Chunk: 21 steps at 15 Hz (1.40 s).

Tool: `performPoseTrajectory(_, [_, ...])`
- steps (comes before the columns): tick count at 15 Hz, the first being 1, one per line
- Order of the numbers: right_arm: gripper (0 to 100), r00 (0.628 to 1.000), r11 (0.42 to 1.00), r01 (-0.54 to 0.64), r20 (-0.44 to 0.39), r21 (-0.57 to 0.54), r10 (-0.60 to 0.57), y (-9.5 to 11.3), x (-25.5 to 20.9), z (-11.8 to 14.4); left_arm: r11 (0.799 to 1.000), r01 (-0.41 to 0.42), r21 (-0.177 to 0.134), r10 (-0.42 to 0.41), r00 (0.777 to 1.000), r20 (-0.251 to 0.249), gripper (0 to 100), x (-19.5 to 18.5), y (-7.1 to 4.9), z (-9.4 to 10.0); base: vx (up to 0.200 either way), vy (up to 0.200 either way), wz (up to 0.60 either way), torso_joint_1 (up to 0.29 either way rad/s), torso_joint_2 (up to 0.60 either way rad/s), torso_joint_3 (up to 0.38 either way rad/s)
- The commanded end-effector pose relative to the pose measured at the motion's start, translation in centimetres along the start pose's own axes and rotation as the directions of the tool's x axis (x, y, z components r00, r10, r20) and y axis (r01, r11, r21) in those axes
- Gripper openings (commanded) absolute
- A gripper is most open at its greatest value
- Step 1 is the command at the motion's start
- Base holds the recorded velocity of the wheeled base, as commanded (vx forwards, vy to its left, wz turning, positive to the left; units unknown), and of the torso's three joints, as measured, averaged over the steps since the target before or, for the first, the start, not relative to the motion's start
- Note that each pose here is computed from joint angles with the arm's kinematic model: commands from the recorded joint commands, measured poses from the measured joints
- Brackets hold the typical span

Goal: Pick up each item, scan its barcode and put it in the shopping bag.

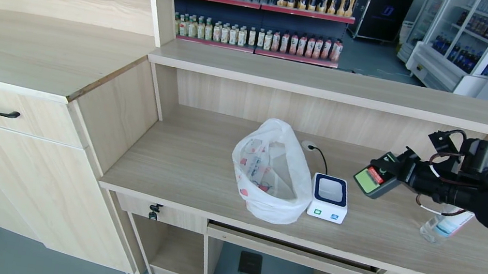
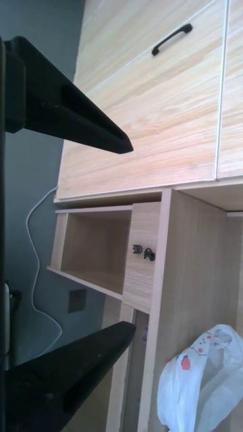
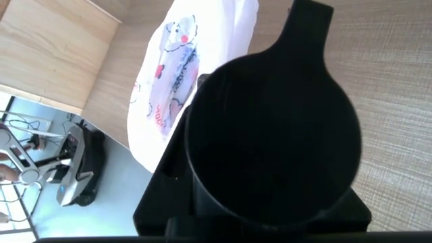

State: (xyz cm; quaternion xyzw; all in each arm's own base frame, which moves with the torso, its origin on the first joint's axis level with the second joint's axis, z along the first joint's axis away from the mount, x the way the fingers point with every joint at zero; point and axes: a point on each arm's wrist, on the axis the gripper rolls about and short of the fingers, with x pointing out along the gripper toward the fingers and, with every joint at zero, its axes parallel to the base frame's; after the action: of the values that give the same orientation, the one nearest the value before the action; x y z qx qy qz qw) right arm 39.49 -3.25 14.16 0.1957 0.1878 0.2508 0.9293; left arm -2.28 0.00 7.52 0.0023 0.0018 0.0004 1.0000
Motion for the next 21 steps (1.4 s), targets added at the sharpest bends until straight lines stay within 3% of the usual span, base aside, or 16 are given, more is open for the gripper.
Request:
performPoseTrajectory(1, [0,1.000,1.000,-0.001,0.008,-0.006,0.001,0.2,-0.2,0.3,1.000,-0.001,0.000,0.001,1.000,0.001,100,0.0,0.0,0.0,0.000,0.000,0.00,0.000,0.00,0.000])
performPoseTrajectory(2, [0,1.000,1.000,-0.001,0.023,-0.019,0.001,0.6,-0.7,0.8,1.000,-0.001,0.000,0.001,1.000,0.001,100,0.0,0.0,0.0,0.000,0.000,0.00,0.000,0.00,0.000])
performPoseTrajectory(3, [0,0.996,0.996,0.029,0.090,-0.080,-0.022,2.4,-2.4,2.6,1.000,-0.001,0.000,0.001,1.000,0.001,100,0.0,0.0,0.0,0.000,0.000,0.00,0.000,0.00,0.000])
performPoseTrajectory(5, [0,0.970,0.945,0.178,0.209,-0.274,-0.122,4.7,-6.5,4.7,1.000,-0.001,0.000,0.001,1.000,0.001,100,0.0,0.0,0.0,0.000,0.000,0.00,0.000,0.00,0.000])
performPoseTrajectory(7, [0,0.914,0.752,0.401,0.279,-0.523,-0.294,5.2,-12.2,3.6,1.000,-0.001,0.000,0.001,1.000,0.001,100,0.0,0.0,0.0,0.000,0.000,0.00,0.000,0.00,0.000])
performPoseTrajectory(8, [0,0.879,0.621,0.474,0.290,-0.625,-0.379,5.0,-15.1,2.3,1.000,-0.001,0.000,0.001,1.000,0.001,100,0.0,0.0,0.0,0.000,0.000,0.00,0.000,0.00,0.000])
performPoseTrajectory(10, [0,0.843,0.501,0.514,0.301,-0.696,-0.446,5.5,-18.3,0.4,1.000,-0.001,0.000,0.001,1.000,0.001,100,0.0,0.0,0.0,0.000,0.000,0.00,0.000,0.00,0.000])
performPoseTrajectory(12, [0,0.814,0.452,0.550,0.329,-0.703,-0.478,5.7,-19.3,0.7,1.000,-0.001,0.000,0.001,1.000,0.001,100,0.0,0.0,0.0,0.000,0.000,0.00,0.000,0.00,0.000])
performPoseTrajectory(15, [0,0.790,0.417,0.585,0.375,-0.695,-0.484,6.4,-18.8,2.0,1.000,-0.001,0.000,0.001,1.000,0.001,100,0.0,0.0,0.0,0.000,0.000,0.60,-0.001,0.00,0.004])
performPoseTrajectory(17, [0,0.766,0.443,0.625,0.394,-0.642,-0.508,6.7,-15.5,3.5,1.000,-0.001,0.000,0.001,1.000,0.001,100,0.0,0.0,0.0,0.000,0.000,0.60,0.002,0.00,0.005])
performPoseTrajectory(18, [0,0.766,0.471,0.630,0.396,-0.617,-0.506,6.9,-13.8,4.1,1.000,-0.001,0.000,0.001,1.000,0.001,100,0.0,0.0,0.0,0.000,0.000,0.60,0.007,0.00,-0.002])
performPoseTrajectory(20, [0,0.830,0.632,0.557,0.352,-0.538,-0.432,6.3,-8.4,5.0,1.000,-0.001,0.000,0.001,1.000,0.001,100,0.0,0.0,0.0,0.000,0.000,0.00,0.000,0.00,0.000])
performPoseTrajectory(21, [0,0.847,0.668,0.531,0.329,-0.522,-0.417,5.5,-6.1,5.0,1.000,-0.001,0.000,0.001,1.000,0.001,100,0.0,0.0,0.0,0.000,0.000,0.00,0.000,0.00,0.000])
